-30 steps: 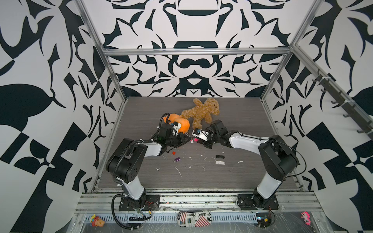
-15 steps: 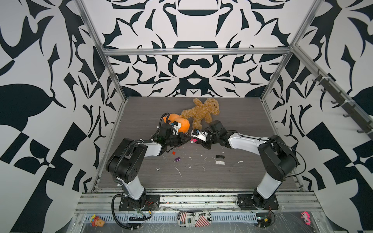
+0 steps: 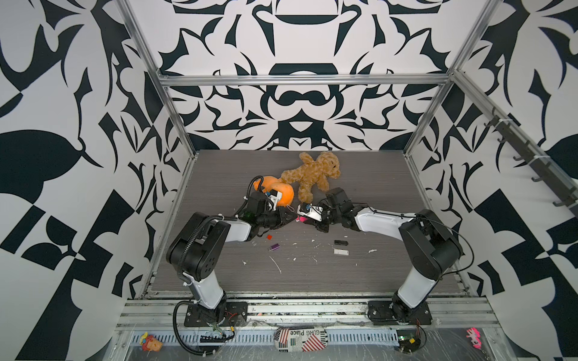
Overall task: Close the usb drive cover
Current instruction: Close the cover of the USB drive.
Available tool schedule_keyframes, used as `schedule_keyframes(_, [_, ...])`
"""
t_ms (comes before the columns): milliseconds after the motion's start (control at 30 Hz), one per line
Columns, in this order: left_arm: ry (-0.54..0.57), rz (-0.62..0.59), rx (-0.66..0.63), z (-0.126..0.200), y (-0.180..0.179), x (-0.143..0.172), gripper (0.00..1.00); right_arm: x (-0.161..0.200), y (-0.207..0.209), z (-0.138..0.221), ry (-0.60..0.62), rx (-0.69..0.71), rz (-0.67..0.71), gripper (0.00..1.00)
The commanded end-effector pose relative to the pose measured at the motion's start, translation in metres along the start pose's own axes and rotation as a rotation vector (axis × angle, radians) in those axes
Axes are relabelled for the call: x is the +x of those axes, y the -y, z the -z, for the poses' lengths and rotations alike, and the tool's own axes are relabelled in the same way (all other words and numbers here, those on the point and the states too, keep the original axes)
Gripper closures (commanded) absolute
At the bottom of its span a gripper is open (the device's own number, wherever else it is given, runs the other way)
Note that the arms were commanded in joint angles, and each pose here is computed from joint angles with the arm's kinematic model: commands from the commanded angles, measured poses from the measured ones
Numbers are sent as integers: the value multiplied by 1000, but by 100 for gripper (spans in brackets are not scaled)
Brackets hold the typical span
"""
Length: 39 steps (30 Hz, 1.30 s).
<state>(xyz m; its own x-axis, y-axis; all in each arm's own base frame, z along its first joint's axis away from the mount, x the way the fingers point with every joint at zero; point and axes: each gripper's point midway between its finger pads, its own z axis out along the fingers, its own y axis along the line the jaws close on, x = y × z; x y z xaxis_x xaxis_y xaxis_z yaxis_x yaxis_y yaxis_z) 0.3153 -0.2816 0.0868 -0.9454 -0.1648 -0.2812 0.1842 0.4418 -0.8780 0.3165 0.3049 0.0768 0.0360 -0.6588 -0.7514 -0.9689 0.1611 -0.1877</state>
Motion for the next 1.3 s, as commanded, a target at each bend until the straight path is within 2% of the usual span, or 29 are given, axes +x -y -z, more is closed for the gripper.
schedule_keyframes(0, [-29, -15, 22, -6, 3, 5, 88, -55, 5, 10, 173, -26, 137, 91])
schedule_keyframes(467, [-67, -34, 35, -15, 8, 8, 88, -88, 10, 14, 295, -45, 210, 92])
schedule_keyframes(967, [-111, -42, 49, -24, 10, 16, 90, -128, 20, 26, 429, -46, 204, 93])
schedule_keyframes(1133, [-124, -40, 49, -26, 9, 18, 91, -137, 26, 29, 451, -30, 208, 94])
schedule_keyframes(1267, [-118, -53, 46, -24, 11, 17, 89, -126, 26, 24, 393, -29, 211, 94])
